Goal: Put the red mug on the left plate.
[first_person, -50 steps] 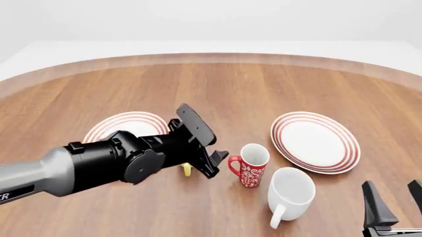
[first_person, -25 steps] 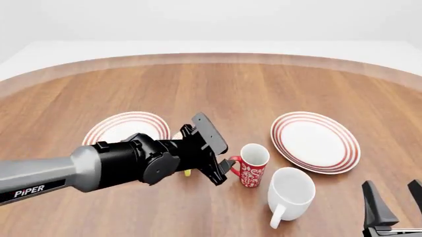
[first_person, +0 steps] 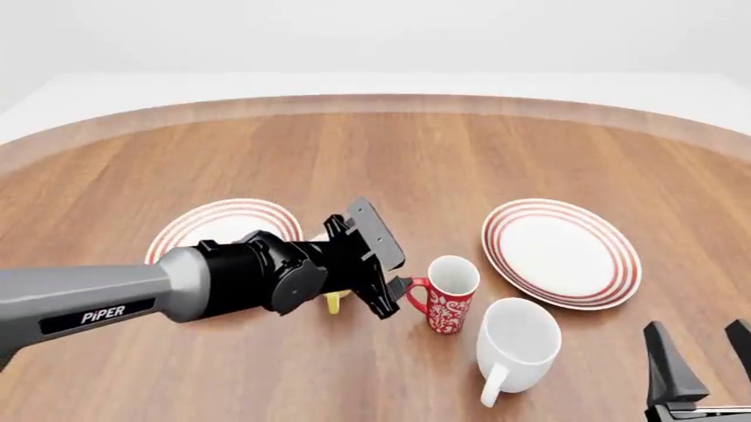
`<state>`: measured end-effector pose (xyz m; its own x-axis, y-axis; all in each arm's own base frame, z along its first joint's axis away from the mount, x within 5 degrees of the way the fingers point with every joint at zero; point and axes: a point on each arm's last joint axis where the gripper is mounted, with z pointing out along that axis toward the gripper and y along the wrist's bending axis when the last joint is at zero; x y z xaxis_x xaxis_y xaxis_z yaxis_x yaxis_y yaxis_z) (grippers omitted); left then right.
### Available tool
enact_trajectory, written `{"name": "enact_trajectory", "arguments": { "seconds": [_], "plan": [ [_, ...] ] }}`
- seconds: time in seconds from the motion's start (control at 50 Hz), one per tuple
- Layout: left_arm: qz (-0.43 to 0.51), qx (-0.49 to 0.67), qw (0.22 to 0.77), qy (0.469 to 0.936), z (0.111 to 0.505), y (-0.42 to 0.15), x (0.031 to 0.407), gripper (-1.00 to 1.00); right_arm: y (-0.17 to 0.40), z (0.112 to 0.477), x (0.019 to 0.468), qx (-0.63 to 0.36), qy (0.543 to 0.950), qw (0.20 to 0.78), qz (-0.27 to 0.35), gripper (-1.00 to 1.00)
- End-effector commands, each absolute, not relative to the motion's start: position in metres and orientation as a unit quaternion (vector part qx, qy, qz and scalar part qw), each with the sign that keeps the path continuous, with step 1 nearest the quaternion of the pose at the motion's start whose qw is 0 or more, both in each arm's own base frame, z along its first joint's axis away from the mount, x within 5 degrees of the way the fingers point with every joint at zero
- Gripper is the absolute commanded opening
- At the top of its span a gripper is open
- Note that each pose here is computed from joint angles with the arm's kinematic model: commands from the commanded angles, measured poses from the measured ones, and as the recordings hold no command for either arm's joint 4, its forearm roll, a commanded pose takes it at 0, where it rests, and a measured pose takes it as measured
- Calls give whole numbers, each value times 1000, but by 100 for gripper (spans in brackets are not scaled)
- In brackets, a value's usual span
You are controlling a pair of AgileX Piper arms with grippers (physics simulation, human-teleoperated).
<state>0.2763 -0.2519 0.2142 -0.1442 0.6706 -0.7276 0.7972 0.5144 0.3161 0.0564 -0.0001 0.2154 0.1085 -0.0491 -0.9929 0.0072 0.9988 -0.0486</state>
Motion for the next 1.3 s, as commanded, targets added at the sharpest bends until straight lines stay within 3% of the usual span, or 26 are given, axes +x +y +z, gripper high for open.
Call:
{"name": "enact_trajectory", "arguments": {
  "seconds": [0.02,0.32,0.58,1.3],
  "plan": [
    [-65,494,444,744,214,-252,281,100,0,216,56,-16,666,745,-19,100],
    [-73,499,441,743,212,-257,273,100,0,215,56,-16,667,745,-19,100],
    [-96,514,410,747,203,-255,232,100,0,216,56,-18,665,746,-21,100],
    [-87,529,415,735,195,-271,248,100,-1,215,56,-12,667,745,-21,100]
  ]
}}
